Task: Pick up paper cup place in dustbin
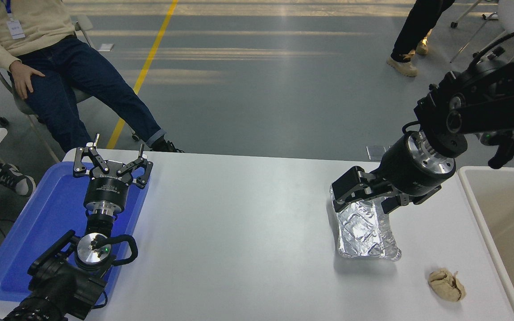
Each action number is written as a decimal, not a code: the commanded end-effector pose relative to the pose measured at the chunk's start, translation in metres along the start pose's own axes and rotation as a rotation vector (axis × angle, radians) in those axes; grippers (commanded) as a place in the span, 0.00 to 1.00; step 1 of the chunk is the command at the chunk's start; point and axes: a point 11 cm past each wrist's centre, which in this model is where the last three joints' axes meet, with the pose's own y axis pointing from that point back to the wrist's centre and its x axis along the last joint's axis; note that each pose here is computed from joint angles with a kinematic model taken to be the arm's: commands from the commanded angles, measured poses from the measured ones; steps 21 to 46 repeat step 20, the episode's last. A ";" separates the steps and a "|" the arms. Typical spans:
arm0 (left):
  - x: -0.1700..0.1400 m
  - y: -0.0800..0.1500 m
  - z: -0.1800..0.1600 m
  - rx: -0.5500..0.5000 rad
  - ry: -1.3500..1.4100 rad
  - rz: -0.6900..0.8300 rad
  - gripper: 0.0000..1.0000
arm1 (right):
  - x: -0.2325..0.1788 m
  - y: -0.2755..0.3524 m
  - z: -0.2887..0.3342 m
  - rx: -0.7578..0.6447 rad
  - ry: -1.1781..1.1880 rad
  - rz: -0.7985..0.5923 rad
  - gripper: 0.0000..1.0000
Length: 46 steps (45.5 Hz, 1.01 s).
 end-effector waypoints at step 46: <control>0.000 0.000 0.000 0.002 0.000 0.000 1.00 | -0.003 0.003 0.012 -0.053 0.032 -0.027 1.00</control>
